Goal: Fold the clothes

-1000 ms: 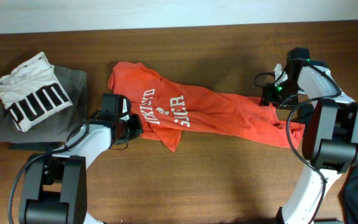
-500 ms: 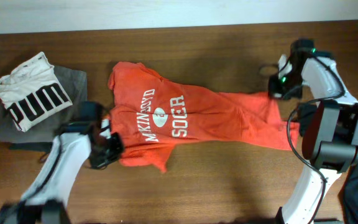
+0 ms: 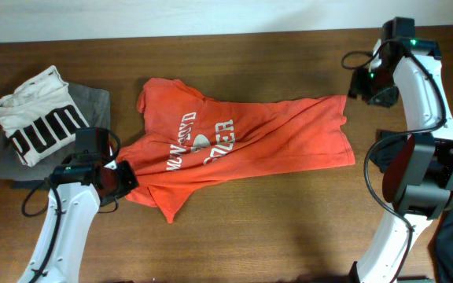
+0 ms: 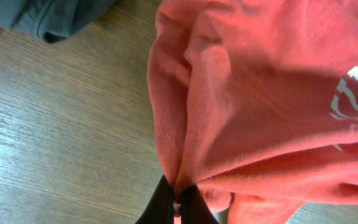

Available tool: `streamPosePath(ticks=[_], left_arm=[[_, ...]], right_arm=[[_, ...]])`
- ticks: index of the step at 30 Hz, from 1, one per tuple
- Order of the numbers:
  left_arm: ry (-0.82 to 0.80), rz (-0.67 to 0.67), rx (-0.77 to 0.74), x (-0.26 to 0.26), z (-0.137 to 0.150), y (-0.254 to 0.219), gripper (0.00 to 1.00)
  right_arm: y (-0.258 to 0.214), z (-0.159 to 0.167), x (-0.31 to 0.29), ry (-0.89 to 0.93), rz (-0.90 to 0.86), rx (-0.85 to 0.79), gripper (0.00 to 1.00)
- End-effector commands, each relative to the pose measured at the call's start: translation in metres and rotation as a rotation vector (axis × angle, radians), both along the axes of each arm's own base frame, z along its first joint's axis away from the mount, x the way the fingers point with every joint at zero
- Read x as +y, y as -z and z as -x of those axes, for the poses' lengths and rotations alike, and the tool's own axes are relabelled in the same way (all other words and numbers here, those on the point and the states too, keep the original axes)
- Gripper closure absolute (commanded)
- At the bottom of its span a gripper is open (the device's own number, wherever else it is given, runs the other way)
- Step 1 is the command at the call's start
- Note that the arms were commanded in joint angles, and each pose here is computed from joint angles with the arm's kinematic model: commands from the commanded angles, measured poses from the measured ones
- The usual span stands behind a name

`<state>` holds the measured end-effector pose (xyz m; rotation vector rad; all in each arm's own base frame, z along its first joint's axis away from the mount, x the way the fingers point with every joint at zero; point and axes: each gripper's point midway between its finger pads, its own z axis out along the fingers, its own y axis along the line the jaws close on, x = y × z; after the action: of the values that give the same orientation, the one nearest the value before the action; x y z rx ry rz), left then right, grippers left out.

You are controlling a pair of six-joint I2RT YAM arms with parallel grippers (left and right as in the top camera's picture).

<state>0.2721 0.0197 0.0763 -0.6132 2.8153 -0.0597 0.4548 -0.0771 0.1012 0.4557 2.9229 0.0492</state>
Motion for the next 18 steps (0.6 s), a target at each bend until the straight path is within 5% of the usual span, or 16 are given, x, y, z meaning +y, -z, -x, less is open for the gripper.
streamPosePath(ticks=[1, 10, 16, 18], left_arm=[[0.007, -0.035, -0.040, 0.006, -0.009, -0.009, 0.99], [0.007, -0.035, -0.044, 0.006, -0.009, -0.010, 1.00], [0.007, -0.035, -0.045, 0.006, -0.010, -0.010, 0.99], [0.007, -0.035, -0.045, 0.006, -0.010, -0.010, 0.99]], right_arm=[[0.003, 0.029, -0.001, -0.026, 0.032, 0.106, 0.41], [0.072, 0.109, 0.025, -0.139, -0.085, 0.388, 0.41], [0.100, 0.129, 0.049, -0.162, -0.216, 0.407, 0.42], [0.106, 0.130, 0.050, -0.162, -0.218, 0.401, 0.51]])
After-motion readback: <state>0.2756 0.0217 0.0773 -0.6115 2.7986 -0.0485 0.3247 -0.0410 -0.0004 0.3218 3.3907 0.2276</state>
